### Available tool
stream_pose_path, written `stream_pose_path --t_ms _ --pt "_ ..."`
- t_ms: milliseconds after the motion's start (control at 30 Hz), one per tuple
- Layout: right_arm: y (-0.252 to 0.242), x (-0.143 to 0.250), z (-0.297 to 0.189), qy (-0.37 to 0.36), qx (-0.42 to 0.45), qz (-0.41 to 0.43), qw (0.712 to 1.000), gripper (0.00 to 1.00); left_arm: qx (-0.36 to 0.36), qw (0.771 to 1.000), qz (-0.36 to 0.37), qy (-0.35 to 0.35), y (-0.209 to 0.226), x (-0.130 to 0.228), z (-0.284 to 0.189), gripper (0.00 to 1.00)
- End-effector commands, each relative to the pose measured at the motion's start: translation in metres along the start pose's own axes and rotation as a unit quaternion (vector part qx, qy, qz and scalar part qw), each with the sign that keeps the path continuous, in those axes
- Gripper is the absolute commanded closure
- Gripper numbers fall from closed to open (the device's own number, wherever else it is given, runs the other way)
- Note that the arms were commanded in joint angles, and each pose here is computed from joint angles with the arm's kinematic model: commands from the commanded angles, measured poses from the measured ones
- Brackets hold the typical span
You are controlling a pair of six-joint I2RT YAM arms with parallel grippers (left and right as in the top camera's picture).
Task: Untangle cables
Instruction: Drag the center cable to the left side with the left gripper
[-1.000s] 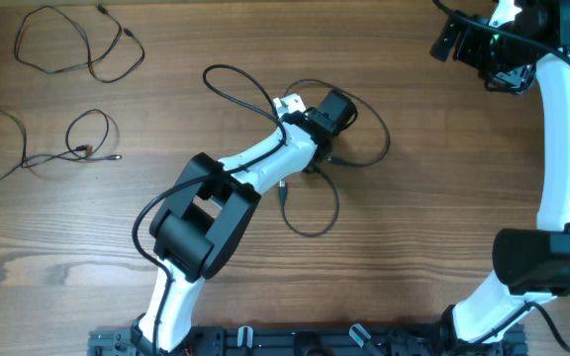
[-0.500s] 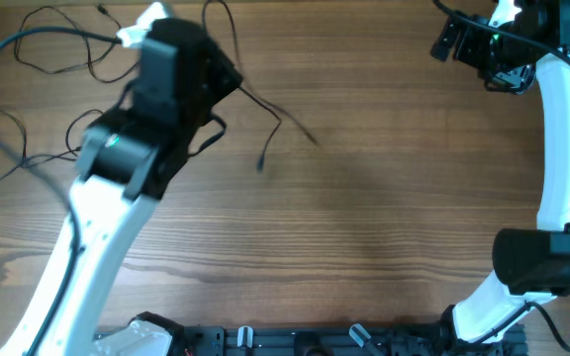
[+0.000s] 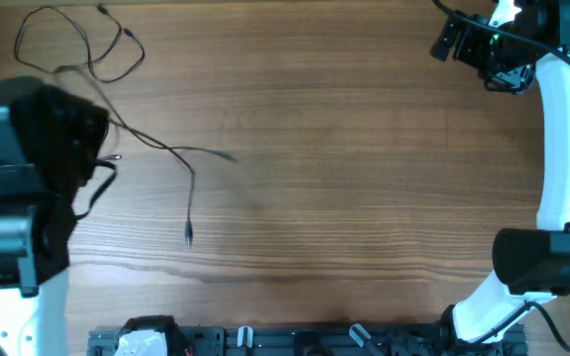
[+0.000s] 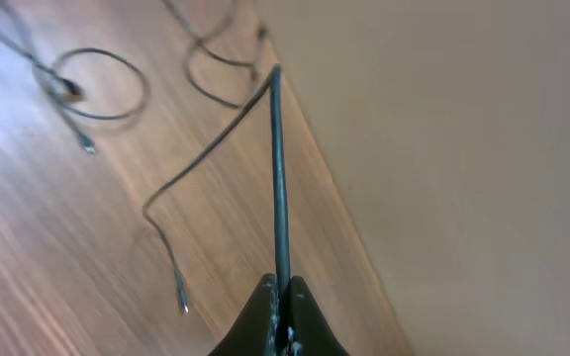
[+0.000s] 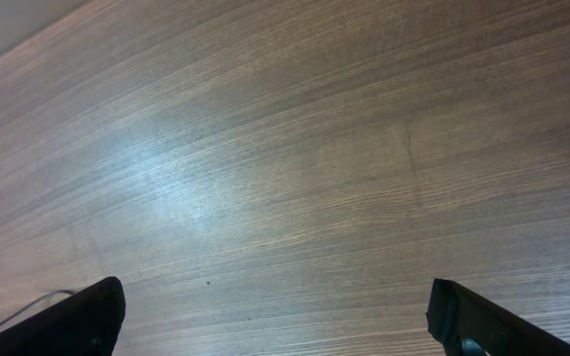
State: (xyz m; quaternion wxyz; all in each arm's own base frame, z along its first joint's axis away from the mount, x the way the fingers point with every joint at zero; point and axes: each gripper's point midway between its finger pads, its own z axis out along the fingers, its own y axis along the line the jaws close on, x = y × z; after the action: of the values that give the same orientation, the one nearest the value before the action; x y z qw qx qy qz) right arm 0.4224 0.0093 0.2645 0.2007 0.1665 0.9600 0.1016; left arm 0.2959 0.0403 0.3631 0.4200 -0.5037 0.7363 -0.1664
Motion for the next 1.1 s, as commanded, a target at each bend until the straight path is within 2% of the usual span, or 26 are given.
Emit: stream_pose_path --t_ms 0,100,167,267,333,433,600,667,767,867,933,967,1033,1067 --pt "-0.003 -0.003 0.007 0.002 0.009 0.002 1.000 0.00 -0.054 0.996 -0.060 -0.046 0.035 -0.036 0.000 0.96" --pt "-0.003 -0.003 0.007 0.002 0.009 0.002 1.000 0.00 -0.154 0.980 -0.113 -0.062 0.090 -0.059 0.009 0.96" --pt "-0.003 -0.003 0.007 0.002 0.009 0.002 1.000 0.00 -0.230 0.961 -0.139 -0.066 0.127 -0.069 0.019 0.96" --pt "-0.003 -0.003 0.007 0.001 0.009 0.002 1.000 0.00 -0.307 0.935 -0.157 -0.085 0.165 -0.088 0.034 0.96" --pt "-0.003 -0.003 0.007 0.002 0.009 0.002 1.000 0.00 -0.377 0.900 -0.180 -0.123 0.199 -0.106 0.043 0.96" --pt "-0.003 -0.003 0.007 0.002 0.009 0.002 1.000 0.00 -0.439 0.863 -0.197 -0.154 0.233 -0.121 0.050 0.96" --pt "-0.003 -0.003 0.007 0.001 0.009 0.002 1.000 0.00 -0.504 0.819 -0.203 -0.183 0.286 -0.149 0.073 0.96" --pt "-0.003 -0.003 0.007 0.001 0.009 0.002 1.000 0.00 -0.511 0.814 -0.201 -0.187 0.303 -0.160 0.085 0.96" --pt "-0.003 -0.003 0.007 0.002 0.009 0.002 1.000 0.00 -0.506 0.829 -0.153 -0.182 0.318 -0.183 0.107 0.96" --pt "-0.003 -0.003 0.007 0.002 0.009 0.002 1.000 0.00 -0.509 0.829 -0.148 -0.179 0.334 -0.190 0.122 0.94" --pt "-0.003 -0.003 0.007 0.001 0.009 0.002 1.000 0.00 -0.503 0.835 -0.150 -0.166 0.337 -0.187 0.133 0.59" --pt "-0.003 -0.003 0.007 0.001 0.009 0.002 1.000 0.00 -0.493 0.843 -0.155 -0.151 0.336 -0.182 0.140 0.47" --pt "-0.003 -0.003 0.007 0.002 0.009 0.002 1.000 0.00 -0.458 0.871 -0.151 -0.100 0.329 -0.171 0.158 0.15" --pt "-0.003 -0.003 0.007 0.002 0.009 0.002 1.000 0.00 -0.445 0.880 -0.147 -0.082 0.325 -0.167 0.164 0.04"
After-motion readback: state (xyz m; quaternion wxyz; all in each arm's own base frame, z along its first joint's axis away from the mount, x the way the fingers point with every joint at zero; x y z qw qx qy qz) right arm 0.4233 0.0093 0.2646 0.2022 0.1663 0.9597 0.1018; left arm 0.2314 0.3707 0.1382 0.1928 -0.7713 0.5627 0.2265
